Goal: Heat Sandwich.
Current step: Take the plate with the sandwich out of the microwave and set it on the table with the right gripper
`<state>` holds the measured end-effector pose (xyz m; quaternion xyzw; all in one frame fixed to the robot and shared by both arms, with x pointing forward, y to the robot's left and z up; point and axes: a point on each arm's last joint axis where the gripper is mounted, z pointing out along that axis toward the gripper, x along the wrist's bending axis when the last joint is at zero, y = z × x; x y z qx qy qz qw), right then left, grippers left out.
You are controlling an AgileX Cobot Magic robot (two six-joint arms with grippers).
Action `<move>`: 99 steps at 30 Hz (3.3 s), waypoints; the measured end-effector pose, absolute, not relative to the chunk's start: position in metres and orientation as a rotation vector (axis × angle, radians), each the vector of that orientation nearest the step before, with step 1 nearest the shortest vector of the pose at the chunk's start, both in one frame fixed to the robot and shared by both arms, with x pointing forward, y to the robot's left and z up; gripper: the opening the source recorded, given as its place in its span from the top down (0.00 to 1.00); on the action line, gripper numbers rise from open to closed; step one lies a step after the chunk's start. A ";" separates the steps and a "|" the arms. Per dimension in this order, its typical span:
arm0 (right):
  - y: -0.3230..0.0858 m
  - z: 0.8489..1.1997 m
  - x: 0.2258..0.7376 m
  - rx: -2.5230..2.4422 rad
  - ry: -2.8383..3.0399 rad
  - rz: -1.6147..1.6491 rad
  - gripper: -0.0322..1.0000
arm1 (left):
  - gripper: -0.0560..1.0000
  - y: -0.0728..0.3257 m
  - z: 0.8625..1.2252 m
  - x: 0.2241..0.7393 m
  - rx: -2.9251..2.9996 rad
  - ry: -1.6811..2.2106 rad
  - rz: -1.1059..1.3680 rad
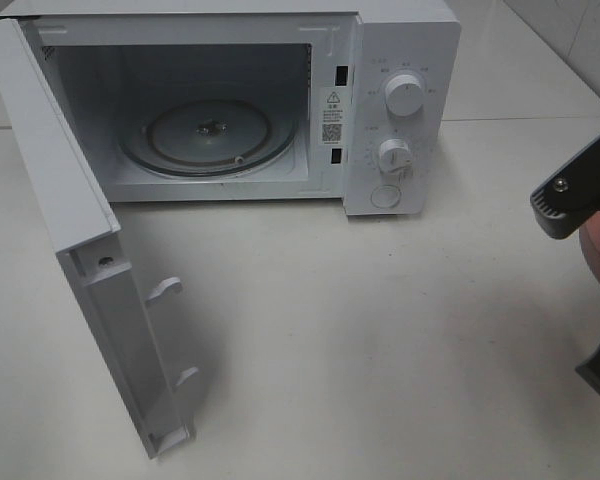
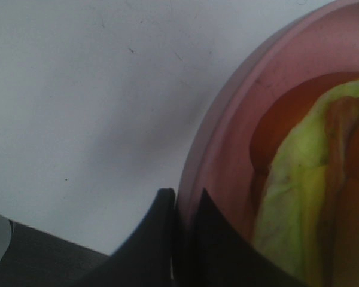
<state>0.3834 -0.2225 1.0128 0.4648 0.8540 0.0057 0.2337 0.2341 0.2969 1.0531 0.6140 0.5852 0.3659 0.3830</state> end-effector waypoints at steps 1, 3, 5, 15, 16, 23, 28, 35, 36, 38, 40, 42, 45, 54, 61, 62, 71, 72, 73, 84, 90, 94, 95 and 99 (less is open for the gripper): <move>-0.223 1.013 0.384 1.284 2.338 0.017 0.92 | 0.04 0.297 1.053 0.234 1.566 1.492 0.933; -0.223 1.013 0.384 1.287 2.324 0.021 0.92 | 0.04 0.297 1.053 0.234 1.566 1.492 0.933; -0.224 1.014 0.385 1.286 2.314 0.021 0.92 | 0.04 0.297 1.053 0.234 1.566 1.492 0.933; -0.228 0.999 0.409 1.357 2.273 0.017 0.92 | 0.04 0.297 1.053 0.234 1.566 1.492 0.933; -0.228 0.999 0.409 1.357 2.273 0.017 0.92 | 0.04 0.297 1.053 0.234 1.566 1.492 0.933; -0.229 0.978 0.433 1.400 2.255 0.011 0.92 | 0.04 0.297 1.053 0.234 1.566 1.492 0.933; -0.231 0.965 0.446 1.470 2.214 0.020 0.92 | 0.04 0.297 1.053 0.234 1.566 1.492 0.933; -0.232 0.950 0.461 1.523 2.174 0.006 0.92 | 0.04 0.297 1.053 0.234 1.566 1.492 0.933; -0.233 0.947 0.468 1.537 2.157 0.003 0.92 | 0.04 0.297 1.053 0.234 1.566 1.492 0.933; -0.234 0.942 0.476 1.547 2.145 0.000 0.92 | 0.04 0.297 1.053 0.234 1.566 1.492 0.933; -0.236 0.938 0.482 1.566 2.132 -0.001 0.92 | 0.04 0.297 1.053 0.234 1.566 1.492 0.933; -0.238 0.931 0.487 1.579 2.124 -0.023 0.92 | 0.04 0.297 1.053 0.234 1.566 1.492 0.933; -0.242 0.924 0.492 1.606 2.099 -0.042 0.92 | 0.04 0.297 1.053 0.234 1.566 1.492 0.933; -0.253 0.902 0.502 1.681 2.032 -0.076 0.92 | 0.04 0.297 1.053 0.234 1.566 1.492 0.933; -0.256 0.883 0.507 1.696 1.997 -0.120 0.92 | 0.04 0.297 1.053 0.234 1.566 1.492 0.933; -0.256 0.882 0.507 1.695 1.994 -0.121 0.92 | 0.04 0.297 1.053 0.234 1.566 1.492 0.933; -0.256 0.882 0.508 1.698 1.987 -0.116 0.91 | 0.04 0.297 1.053 0.234 1.566 1.492 0.933; -0.256 0.882 0.508 1.699 1.986 -0.115 0.90 | 0.04 0.297 1.053 0.234 1.566 1.492 0.933; -0.256 0.882 0.508 1.699 1.986 -0.115 0.90 | 0.04 0.297 1.053 0.234 1.566 1.492 0.933; -0.255 0.885 0.507 1.728 1.967 -0.097 0.75 | 0.04 0.297 1.053 0.234 1.566 1.492 0.933; -0.254 0.895 0.506 1.777 1.936 -0.038 0.52 | 0.04 0.297 1.053 0.234 1.566 1.492 0.933; -0.252 0.905 0.503 1.792 1.952 -0.004 0.37 | 0.04 0.297 1.053 0.234 1.566 1.492 0.933; -0.252 0.905 0.503 1.792 1.952 -0.004 0.37 | 0.04 0.297 1.053 0.234 1.566 1.492 0.933; -0.248 0.924 0.496 1.795 1.996 0.066 0.28 | 0.04 0.297 1.053 0.234 1.566 1.492 0.933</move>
